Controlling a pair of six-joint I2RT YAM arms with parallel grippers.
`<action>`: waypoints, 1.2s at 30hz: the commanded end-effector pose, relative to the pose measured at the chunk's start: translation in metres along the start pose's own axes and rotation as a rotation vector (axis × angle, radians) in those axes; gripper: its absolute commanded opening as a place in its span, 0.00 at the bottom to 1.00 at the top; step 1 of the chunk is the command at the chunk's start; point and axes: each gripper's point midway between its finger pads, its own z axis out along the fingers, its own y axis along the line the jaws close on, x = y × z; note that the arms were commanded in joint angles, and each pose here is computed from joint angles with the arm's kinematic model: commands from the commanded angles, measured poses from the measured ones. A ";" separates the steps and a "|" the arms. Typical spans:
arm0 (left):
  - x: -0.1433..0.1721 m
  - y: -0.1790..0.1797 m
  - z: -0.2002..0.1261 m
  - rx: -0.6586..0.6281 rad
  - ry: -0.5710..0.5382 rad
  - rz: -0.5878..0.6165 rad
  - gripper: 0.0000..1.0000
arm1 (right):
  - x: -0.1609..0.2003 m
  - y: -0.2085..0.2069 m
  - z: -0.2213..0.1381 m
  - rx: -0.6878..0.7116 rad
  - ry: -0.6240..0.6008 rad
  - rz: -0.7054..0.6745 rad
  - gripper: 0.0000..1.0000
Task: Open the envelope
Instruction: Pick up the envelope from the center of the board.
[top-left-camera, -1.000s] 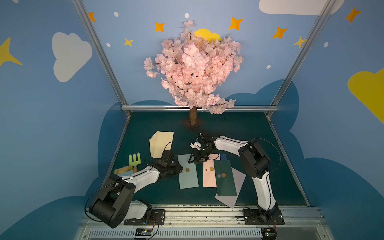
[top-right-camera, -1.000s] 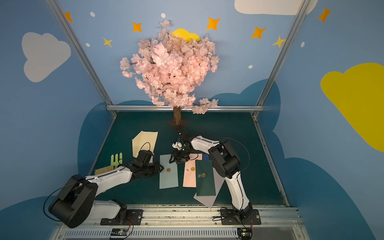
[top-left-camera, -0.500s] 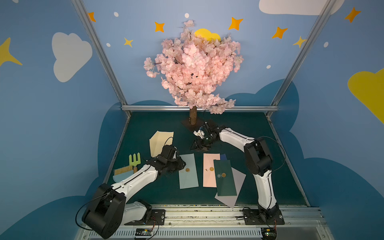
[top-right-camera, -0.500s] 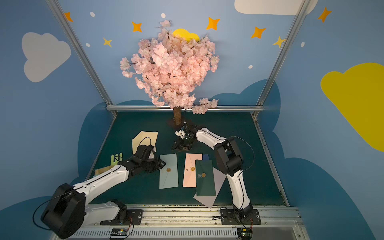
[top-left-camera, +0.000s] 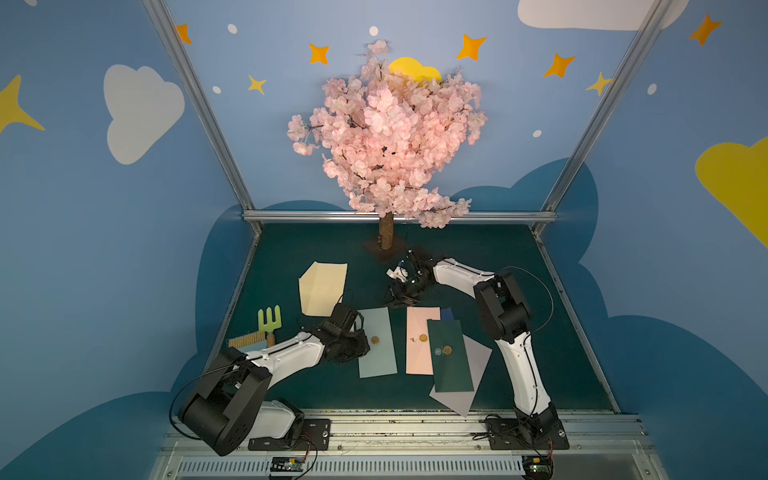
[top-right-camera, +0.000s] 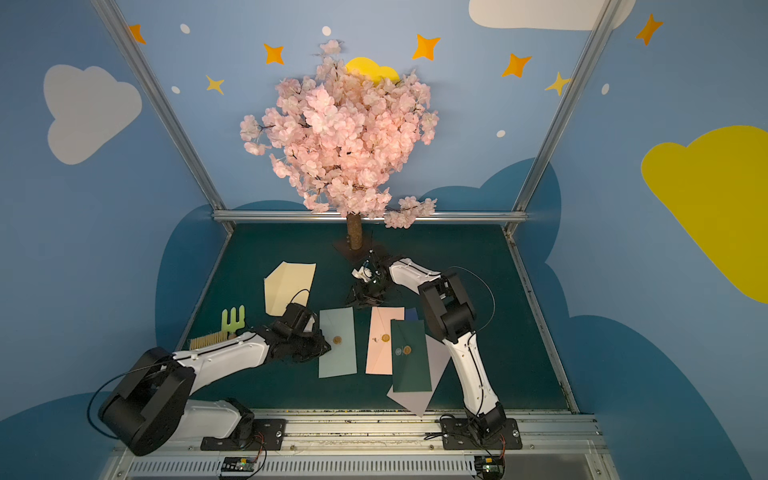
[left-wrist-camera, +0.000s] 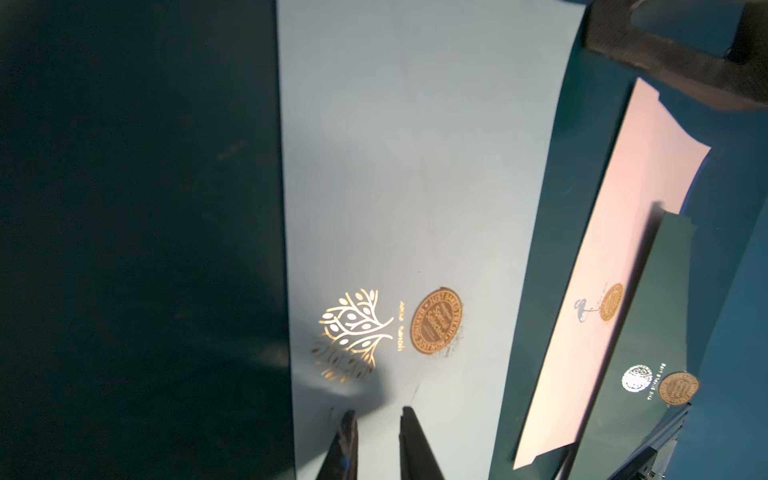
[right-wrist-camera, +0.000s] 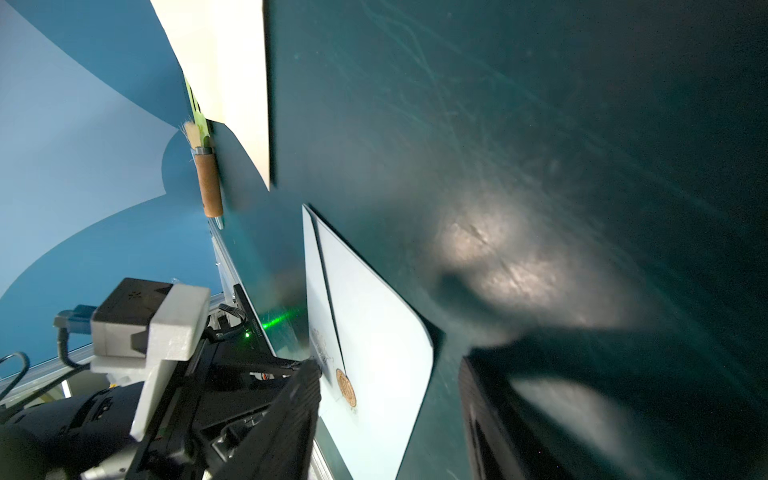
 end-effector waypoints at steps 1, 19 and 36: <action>0.003 0.005 0.006 -0.013 0.014 -0.007 0.21 | 0.006 -0.012 0.012 -0.010 0.036 0.019 0.54; 0.010 0.015 0.023 -0.032 0.064 -0.020 0.20 | 0.006 -0.007 0.028 -0.128 0.064 0.025 0.52; 0.016 0.019 0.032 -0.016 0.101 -0.045 0.17 | 0.062 0.022 0.034 -0.190 0.144 -0.044 0.34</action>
